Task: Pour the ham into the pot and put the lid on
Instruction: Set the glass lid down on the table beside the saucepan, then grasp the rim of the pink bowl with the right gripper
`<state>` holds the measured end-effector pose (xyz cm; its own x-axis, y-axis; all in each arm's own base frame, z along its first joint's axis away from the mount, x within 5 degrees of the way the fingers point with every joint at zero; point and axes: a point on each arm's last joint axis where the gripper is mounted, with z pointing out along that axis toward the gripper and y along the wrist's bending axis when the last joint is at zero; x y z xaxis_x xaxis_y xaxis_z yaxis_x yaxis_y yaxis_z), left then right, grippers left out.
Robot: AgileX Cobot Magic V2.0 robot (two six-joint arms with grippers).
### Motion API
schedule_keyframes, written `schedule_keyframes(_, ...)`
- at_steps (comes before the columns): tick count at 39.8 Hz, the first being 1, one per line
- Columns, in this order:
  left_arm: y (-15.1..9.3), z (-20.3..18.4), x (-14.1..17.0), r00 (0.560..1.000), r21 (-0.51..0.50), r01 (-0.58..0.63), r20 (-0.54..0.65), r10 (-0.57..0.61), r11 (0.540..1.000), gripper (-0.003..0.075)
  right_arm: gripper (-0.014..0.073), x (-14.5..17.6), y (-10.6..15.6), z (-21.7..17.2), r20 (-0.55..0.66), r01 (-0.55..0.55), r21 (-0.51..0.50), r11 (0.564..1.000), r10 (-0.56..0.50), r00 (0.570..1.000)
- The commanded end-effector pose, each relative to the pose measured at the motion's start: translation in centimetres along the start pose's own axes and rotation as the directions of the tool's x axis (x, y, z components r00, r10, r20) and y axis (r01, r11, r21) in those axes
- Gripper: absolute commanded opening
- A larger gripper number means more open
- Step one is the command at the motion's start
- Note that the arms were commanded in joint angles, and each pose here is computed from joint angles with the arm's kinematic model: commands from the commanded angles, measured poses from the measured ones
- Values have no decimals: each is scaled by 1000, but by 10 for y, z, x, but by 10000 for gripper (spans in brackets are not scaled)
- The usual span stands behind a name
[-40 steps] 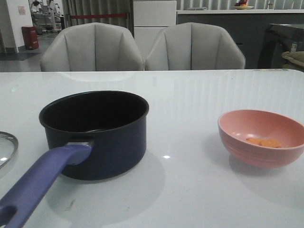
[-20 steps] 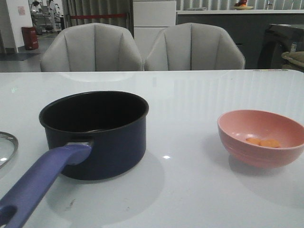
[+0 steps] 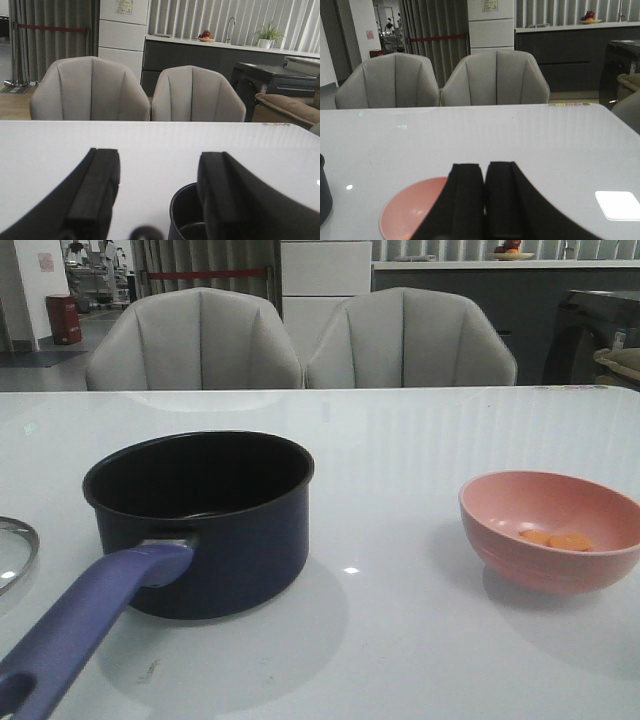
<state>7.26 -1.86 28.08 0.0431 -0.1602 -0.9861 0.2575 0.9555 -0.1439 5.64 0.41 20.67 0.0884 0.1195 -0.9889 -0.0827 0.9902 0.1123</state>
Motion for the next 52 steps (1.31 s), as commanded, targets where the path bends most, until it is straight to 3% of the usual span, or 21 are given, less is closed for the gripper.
schedule_keyframes(1,-2,0,-17,993,19,4,117,-7,1000,394,145,-13,1,-2,114,0,-7,1000,1,993)
schedule_keyframes(9,-3,0,-16,993,32,5,115,-9,999,393,145,-53,6,10,2,-21,2,1000,21,1000)
schedule_keyframes(13,-3,0,-16,993,32,5,115,-9,999,393,145,-66,8,25,-125,-21,16,1000,23,992)
schedule_keyframes(19,-3,0,-17,993,31,5,117,-9,999,393,145,-60,7,49,-287,-25,37,999,35,957)
schedule_keyframes(26,-3,0,-17,993,31,5,118,-9,999,393,155,-51,7,65,-373,-70,63,996,89,923)
schedule_keyframes(29,-3,0,-17,993,31,5,118,-9,999,393,208,-55,7,73,-403,-70,67,995,91,911)
schedule_keyframes(34,-3,0,-17,993,31,5,118,-9,999,394,404,-64,9,91,-448,-67,73,995,93,889)
schedule_keyframes(38,-3,0,-17,993,31,5,118,-9,999,393,503,-69,10,109,-499,-68,82,994,100,861)
schedule_keyframes(42,-3,0,-17,993,31,5,118,-9,999,393,508,-67,10,135,-595,-63,98,993,109,797)
schedule_keyframes(52,-3,0,-17,993,31,5,118,-9,999,393,508,-40,7,209,-822,-36,141,989,137,552)
